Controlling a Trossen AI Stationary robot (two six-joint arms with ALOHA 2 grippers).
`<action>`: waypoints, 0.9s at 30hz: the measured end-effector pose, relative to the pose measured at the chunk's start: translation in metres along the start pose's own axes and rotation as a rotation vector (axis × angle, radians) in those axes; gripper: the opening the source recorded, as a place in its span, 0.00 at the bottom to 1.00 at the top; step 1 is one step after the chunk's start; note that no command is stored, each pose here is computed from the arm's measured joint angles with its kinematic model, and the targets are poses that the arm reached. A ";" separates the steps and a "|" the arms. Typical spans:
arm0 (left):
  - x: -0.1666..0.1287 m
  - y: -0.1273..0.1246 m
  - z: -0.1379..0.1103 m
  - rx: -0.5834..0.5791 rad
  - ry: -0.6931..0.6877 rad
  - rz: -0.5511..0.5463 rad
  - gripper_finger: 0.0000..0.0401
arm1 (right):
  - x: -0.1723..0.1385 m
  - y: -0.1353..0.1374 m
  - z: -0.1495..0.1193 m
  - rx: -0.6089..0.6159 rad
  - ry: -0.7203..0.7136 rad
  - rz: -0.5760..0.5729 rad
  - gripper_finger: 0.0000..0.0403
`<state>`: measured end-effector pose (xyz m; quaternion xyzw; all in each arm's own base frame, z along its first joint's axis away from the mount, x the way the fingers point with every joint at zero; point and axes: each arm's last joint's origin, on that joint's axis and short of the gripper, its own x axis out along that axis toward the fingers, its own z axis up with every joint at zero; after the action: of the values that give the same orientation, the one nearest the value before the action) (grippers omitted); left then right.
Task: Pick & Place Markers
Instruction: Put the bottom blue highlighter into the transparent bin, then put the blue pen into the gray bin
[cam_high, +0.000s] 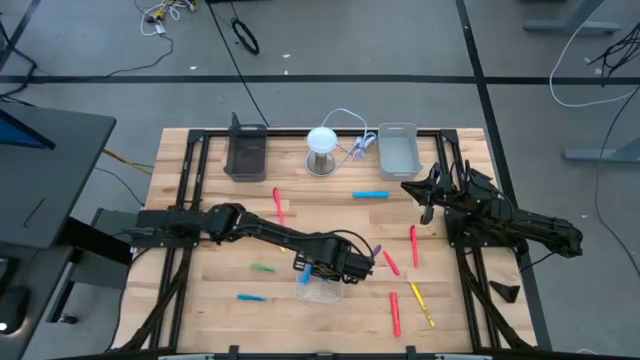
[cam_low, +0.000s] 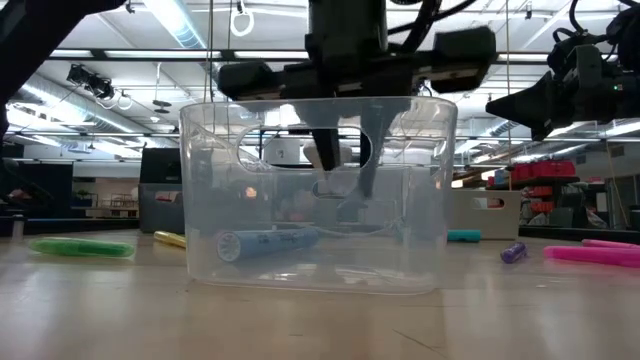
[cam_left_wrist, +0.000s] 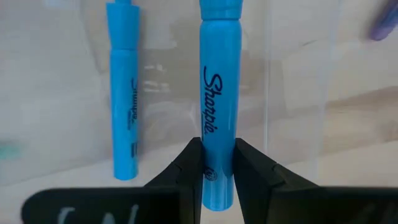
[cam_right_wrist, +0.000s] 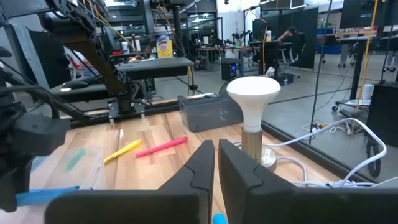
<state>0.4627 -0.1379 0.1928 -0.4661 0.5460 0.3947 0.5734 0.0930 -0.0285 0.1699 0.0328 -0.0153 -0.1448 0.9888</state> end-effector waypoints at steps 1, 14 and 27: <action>0.001 0.001 -0.001 0.002 0.002 0.010 0.17 | 0.000 0.000 0.000 0.000 0.000 0.000 0.07; 0.005 0.003 -0.008 0.008 0.001 0.041 0.17 | 0.000 0.000 0.000 0.000 0.000 0.000 0.07; 0.005 0.003 -0.008 0.005 -0.002 0.041 0.40 | 0.000 0.000 0.000 0.000 0.000 0.000 0.07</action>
<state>0.4581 -0.1450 0.1882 -0.4530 0.5559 0.4053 0.5669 0.0930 -0.0285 0.1699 0.0327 -0.0153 -0.1449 0.9888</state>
